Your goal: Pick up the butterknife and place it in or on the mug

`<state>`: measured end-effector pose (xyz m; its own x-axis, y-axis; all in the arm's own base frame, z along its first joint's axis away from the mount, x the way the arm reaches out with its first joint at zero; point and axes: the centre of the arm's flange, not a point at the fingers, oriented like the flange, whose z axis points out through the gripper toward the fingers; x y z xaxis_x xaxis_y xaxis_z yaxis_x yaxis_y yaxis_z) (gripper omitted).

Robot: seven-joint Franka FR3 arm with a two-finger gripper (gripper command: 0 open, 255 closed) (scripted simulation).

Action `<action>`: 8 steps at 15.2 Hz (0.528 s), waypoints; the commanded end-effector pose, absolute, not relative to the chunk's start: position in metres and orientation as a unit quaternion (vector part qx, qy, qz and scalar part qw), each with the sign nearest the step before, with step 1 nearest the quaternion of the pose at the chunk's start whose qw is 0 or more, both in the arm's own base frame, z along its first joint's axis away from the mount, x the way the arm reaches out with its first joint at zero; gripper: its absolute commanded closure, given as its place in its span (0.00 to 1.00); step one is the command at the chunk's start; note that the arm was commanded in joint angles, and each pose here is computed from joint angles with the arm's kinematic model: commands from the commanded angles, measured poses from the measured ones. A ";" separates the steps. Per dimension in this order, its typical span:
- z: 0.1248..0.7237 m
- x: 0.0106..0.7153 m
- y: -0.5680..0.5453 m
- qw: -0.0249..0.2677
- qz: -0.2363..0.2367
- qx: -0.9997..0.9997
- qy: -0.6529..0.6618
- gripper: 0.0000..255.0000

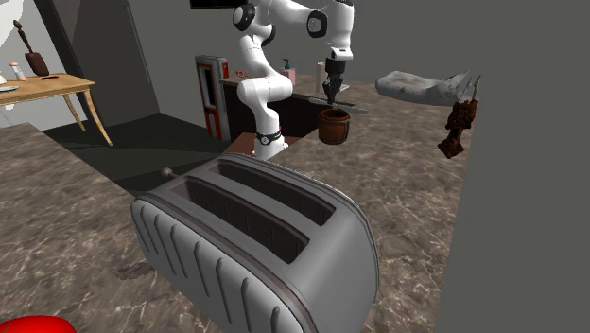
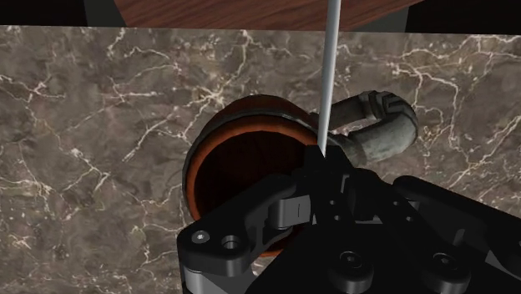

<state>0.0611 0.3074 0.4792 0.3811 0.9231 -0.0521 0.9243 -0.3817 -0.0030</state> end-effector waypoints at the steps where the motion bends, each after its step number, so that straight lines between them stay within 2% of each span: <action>1: 0.479 0.061 0.307 0.013 -0.022 0.831 0.556 0.00; 6: 0.479 0.061 0.307 0.013 -0.022 0.831 0.556 0.00; 8: 0.506 0.062 0.309 0.013 -0.022 0.831 0.556 0.00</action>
<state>0.0625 0.3087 0.4956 0.3810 0.9231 -0.0514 0.9243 -0.3817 -0.0032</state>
